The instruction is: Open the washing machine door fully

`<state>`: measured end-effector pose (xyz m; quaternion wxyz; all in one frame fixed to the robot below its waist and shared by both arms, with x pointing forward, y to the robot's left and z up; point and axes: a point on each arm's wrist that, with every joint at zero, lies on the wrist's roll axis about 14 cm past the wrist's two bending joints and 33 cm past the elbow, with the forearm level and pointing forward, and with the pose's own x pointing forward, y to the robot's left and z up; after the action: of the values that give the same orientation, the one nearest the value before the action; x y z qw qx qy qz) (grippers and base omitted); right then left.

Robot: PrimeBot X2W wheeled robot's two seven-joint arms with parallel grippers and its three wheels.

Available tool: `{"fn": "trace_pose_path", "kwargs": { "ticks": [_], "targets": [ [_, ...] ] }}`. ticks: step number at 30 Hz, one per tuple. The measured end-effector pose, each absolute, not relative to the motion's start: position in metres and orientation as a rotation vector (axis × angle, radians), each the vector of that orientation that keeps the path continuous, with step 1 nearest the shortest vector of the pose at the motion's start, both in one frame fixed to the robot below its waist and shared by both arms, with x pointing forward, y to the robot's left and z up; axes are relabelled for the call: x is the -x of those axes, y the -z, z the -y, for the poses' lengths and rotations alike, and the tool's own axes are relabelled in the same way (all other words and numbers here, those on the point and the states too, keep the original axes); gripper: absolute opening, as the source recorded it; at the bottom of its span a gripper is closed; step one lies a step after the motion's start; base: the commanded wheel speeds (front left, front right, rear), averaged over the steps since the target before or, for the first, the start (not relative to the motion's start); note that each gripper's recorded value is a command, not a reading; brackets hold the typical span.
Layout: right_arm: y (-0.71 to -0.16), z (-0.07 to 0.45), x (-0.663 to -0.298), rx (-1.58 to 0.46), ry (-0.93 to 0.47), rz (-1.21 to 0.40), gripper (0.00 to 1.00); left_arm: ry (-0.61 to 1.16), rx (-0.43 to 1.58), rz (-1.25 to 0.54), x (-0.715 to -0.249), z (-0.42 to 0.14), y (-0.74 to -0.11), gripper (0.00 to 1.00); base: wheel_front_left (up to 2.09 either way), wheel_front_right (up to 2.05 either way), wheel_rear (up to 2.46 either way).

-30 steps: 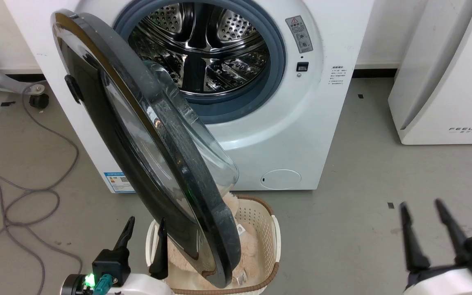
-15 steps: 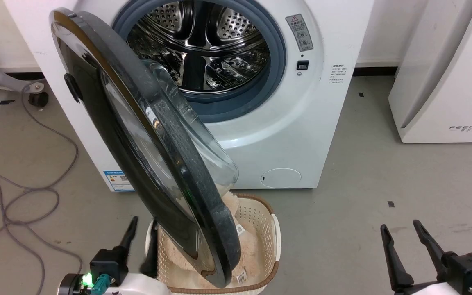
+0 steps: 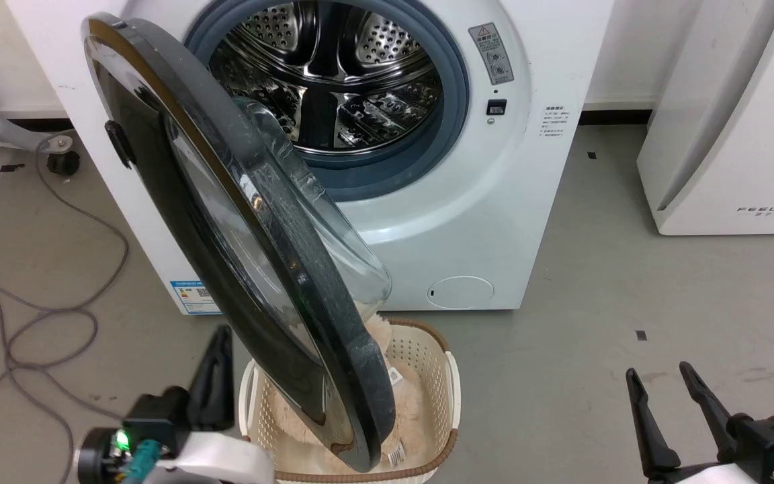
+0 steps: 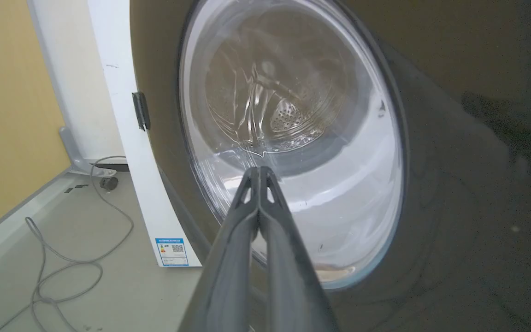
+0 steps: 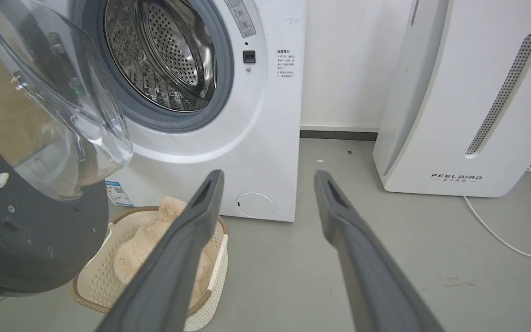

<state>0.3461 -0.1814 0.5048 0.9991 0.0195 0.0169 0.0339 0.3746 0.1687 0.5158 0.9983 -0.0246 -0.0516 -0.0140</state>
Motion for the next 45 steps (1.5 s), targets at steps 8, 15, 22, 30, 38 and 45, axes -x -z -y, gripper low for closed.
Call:
{"fn": "trace_pose_path", "kwargs": {
  "ticks": [8,15,22,30,38,45],
  "targets": [
    [-0.504,0.181,-0.346,-0.05,-0.068,-0.033,1.0,0.018,0.03,0.346,-0.375,-0.172,-0.594,0.0,0.0,0.0,0.0],
    [-0.504,0.182,-0.345,-0.063,-0.065,-0.033,1.0,0.034,-0.013,0.589,-0.36,-0.168,-0.67,0.0,0.0,0.0,0.0],
    [-0.504,0.183,-0.344,-0.072,-0.062,-0.031,1.0,0.071,-0.021,0.842,-0.332,-0.155,-0.741,0.0,0.0,0.0,0.0],
    [-0.502,0.184,-0.343,-0.078,-0.059,-0.035,1.0,0.28,0.032,0.947,-0.302,-0.103,-0.773,0.0,0.0,0.0,0.0],
    [-0.495,0.182,-0.343,-0.093,-0.063,-0.056,1.0,0.555,0.119,0.673,-0.306,-0.031,-0.724,0.0,0.0,0.0,0.0],
    [-0.491,0.18,-0.342,-0.103,-0.067,-0.07,1.0,0.672,0.154,0.259,-0.304,0.012,-0.633,0.0,0.0,0.0,0.0]
  ]
}}
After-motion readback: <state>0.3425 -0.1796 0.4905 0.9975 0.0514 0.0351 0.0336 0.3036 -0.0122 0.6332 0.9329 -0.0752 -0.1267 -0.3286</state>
